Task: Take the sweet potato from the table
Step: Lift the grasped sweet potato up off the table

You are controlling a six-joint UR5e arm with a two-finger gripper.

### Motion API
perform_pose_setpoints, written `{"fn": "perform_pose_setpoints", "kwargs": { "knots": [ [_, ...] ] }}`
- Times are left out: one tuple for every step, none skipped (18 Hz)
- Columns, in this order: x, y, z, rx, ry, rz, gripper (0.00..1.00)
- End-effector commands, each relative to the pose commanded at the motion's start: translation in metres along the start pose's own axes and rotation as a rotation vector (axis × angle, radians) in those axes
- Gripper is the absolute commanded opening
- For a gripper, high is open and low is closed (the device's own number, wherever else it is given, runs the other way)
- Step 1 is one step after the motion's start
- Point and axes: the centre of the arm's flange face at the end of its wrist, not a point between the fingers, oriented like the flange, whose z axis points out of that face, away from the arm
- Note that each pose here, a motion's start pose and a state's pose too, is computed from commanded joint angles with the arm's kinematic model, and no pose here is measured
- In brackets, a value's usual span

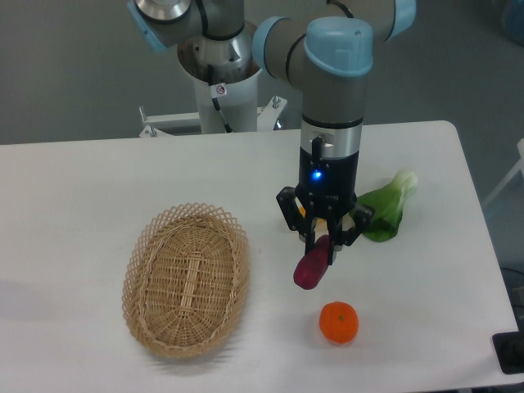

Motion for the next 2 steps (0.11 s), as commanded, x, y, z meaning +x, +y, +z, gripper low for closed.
{"fn": "perform_pose_setpoints", "kwargs": {
  "knots": [
    [0.0004, 0.0007, 0.0007, -0.003, 0.001, 0.001, 0.23],
    [0.0003, 0.0006, 0.0006, -0.002, 0.0, 0.001, 0.23]
  ]
}}
